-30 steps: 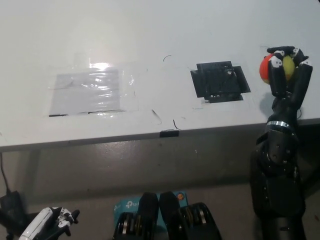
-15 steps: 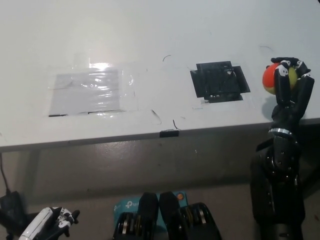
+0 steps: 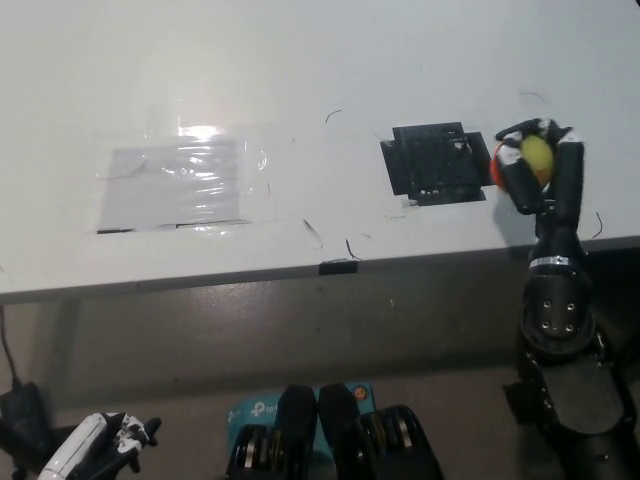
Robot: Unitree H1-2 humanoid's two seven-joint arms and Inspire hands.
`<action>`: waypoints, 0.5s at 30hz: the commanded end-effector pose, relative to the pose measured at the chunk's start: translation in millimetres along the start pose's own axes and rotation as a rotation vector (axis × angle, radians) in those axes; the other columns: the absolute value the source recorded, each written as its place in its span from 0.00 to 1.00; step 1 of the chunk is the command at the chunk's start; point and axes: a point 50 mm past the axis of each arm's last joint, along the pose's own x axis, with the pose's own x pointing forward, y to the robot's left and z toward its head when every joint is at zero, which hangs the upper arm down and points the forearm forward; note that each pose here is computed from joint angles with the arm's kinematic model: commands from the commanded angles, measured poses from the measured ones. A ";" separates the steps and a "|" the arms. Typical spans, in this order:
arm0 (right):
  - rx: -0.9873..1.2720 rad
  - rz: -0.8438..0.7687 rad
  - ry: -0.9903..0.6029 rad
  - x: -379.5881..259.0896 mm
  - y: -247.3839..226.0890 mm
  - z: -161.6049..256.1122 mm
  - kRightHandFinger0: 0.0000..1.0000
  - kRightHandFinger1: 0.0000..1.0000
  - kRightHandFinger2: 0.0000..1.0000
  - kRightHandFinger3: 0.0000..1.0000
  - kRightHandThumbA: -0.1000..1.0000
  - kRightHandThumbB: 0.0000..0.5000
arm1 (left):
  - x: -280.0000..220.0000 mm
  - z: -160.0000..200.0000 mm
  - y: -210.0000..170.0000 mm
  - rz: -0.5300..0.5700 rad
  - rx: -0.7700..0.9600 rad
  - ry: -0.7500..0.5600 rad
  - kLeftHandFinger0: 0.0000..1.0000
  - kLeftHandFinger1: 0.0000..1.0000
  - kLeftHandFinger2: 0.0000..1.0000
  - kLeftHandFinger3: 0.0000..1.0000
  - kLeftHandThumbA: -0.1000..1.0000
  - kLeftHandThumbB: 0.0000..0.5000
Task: The robot uses right hand to squeeze a small tennis ball placed on the black area of the table
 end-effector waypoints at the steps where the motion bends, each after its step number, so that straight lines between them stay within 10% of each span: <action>1: -0.385 0.214 -0.129 40.9 14.4 35.4 0.00 0.12 0.51 0.32 0.00 0.31 | 3.0 9.1 11.4 0.016 0.032 -0.043 0.10 0.10 0.26 0.42 0.75 0.90; 5: -0.584 0.319 -0.092 44.5 24.9 20.8 0.00 0.20 0.59 0.36 0.00 0.03 | 4.4 12.0 9.5 0.014 0.044 -0.043 0.14 0.12 0.27 0.44 0.76 0.89; 15: -0.795 0.414 0.016 37.4 37.6 -23.2 0.00 0.27 0.61 0.36 0.00 0.00 | 5.6 14.3 6.9 0.007 0.023 -0.045 0.12 0.11 0.26 0.43 0.74 0.87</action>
